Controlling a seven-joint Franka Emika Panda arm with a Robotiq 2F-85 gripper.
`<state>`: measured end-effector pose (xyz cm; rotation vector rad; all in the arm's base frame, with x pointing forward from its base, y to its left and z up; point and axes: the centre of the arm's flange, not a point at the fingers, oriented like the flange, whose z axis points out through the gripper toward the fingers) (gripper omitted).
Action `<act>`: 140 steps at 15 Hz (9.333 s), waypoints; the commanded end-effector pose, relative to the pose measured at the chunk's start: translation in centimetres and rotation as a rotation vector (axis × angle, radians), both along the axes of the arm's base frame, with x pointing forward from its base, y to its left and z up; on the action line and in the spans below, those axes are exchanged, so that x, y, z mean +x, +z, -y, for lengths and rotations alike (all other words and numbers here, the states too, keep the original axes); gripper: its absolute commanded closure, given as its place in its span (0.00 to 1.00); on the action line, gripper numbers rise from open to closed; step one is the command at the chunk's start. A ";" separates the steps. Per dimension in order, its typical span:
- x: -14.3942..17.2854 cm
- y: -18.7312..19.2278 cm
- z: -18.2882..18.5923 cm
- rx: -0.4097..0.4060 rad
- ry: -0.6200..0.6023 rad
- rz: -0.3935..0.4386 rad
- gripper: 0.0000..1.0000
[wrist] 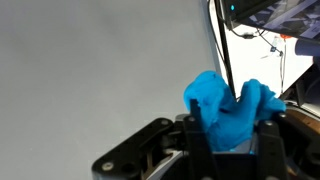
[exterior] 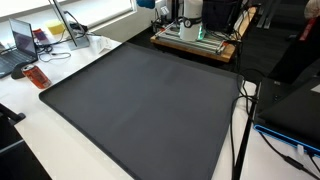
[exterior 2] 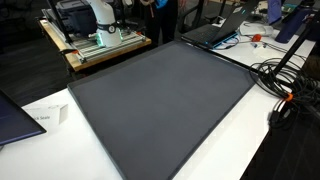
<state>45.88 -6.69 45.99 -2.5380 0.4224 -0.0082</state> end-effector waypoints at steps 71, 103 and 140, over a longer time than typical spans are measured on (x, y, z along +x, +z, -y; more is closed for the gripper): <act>8.8 1.7 -39.1 -1.056 0.310 0.151 0.00; 7.9 -22.6 -43.5 -1.337 1.159 0.254 0.00; 14.8 -23.1 -44.5 -0.981 1.235 0.013 0.00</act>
